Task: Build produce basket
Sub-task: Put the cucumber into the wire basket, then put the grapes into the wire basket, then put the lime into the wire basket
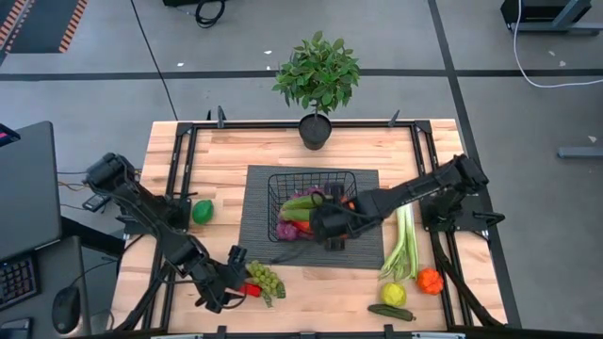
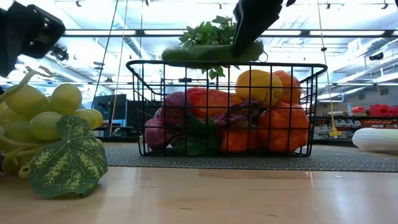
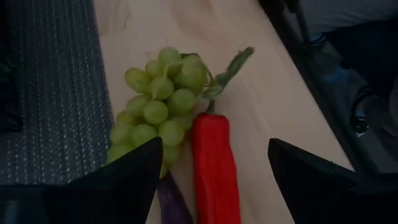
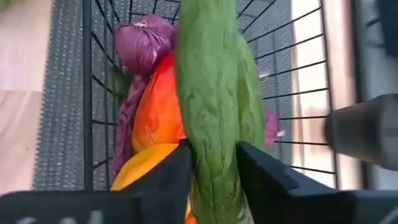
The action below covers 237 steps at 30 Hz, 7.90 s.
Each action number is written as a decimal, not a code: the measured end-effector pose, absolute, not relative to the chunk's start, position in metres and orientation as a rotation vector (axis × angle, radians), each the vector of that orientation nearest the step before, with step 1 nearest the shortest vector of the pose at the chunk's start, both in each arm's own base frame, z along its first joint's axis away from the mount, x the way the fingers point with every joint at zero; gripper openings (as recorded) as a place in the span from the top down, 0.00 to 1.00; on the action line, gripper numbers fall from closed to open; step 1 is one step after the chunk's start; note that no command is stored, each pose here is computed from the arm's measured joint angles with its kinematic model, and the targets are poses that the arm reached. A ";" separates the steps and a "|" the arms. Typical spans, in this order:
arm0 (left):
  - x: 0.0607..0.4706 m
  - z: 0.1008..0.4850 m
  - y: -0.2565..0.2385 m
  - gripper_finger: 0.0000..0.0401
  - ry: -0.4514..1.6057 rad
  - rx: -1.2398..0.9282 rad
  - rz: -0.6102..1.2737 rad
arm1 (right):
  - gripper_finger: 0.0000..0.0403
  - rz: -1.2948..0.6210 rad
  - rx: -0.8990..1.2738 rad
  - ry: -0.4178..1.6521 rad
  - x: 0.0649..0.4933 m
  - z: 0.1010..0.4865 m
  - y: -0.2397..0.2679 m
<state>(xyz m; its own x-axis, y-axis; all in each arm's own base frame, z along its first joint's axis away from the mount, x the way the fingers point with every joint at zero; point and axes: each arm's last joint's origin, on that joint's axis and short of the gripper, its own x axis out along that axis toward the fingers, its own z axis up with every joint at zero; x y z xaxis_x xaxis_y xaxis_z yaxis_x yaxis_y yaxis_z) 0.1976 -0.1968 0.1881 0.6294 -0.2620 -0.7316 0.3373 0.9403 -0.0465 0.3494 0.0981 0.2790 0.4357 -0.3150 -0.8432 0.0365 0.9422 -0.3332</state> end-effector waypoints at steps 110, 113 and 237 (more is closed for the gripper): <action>0.359 0.239 -0.173 0.76 0.905 0.435 -0.404 | 0.14 -0.357 0.205 0.966 0.178 0.374 0.113; 0.368 0.263 -0.160 0.75 0.899 0.411 -0.282 | 0.14 -0.356 0.206 0.969 0.178 0.374 0.113; 0.166 0.160 0.026 0.34 1.598 -0.907 1.094 | 0.14 -0.357 0.168 0.516 0.191 0.254 0.162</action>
<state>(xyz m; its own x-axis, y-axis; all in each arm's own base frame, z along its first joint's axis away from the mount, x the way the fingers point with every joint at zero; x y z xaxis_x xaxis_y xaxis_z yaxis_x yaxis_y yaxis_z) 0.1663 0.0258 0.1598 -0.2606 -0.0559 -0.9638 -0.9188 0.3210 0.2298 0.1912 0.1618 0.2536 0.8101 -0.2910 -0.5090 0.3747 0.9247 0.0676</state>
